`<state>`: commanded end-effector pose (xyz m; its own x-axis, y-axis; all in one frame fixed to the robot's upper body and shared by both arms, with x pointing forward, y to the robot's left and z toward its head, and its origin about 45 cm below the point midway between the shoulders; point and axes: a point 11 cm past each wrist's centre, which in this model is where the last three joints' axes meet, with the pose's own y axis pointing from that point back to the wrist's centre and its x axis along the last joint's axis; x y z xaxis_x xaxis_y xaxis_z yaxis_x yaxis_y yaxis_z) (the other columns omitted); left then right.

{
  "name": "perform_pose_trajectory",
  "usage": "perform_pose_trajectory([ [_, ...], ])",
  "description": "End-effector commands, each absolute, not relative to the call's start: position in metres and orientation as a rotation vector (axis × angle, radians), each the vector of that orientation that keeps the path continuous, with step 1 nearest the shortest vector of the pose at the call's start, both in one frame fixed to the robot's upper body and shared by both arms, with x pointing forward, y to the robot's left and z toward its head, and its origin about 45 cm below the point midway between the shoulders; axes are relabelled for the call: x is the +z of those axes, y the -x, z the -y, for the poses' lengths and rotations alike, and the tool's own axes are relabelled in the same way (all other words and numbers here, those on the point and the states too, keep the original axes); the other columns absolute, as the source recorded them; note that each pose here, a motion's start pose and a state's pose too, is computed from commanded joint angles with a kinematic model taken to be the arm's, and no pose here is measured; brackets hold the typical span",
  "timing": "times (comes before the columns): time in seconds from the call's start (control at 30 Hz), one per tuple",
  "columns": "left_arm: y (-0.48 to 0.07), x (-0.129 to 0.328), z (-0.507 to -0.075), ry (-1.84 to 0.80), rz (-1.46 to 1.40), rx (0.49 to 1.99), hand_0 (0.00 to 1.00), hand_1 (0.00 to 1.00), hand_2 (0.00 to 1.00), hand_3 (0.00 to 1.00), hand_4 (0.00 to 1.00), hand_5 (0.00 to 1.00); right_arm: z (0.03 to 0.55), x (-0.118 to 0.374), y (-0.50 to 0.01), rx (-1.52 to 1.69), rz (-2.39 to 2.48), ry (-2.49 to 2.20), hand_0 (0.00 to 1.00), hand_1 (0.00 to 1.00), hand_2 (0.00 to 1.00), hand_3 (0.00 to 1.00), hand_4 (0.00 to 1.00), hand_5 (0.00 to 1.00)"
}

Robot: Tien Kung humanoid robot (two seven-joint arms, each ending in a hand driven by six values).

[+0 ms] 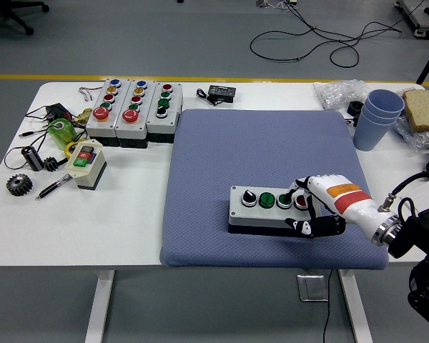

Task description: Pick up the button,place it on the desk,press the button,press the button

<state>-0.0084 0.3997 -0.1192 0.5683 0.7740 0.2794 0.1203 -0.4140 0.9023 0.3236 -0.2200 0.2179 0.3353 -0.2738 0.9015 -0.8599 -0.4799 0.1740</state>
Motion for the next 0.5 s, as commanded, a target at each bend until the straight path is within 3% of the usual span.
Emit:
perform_pose_trajectory([
  [0.5, 0.0085, -0.1190, -0.4003, -1.877, -0.723, 0.886, 0.442, 0.586, 0.736, 0.724, 0.489, 0.805, 0.2202, 0.2190, -0.3255, 1.128, 0.998, -1.927, 0.002, 0.002, 0.218, 0.582, 0.786, 0.352],
])
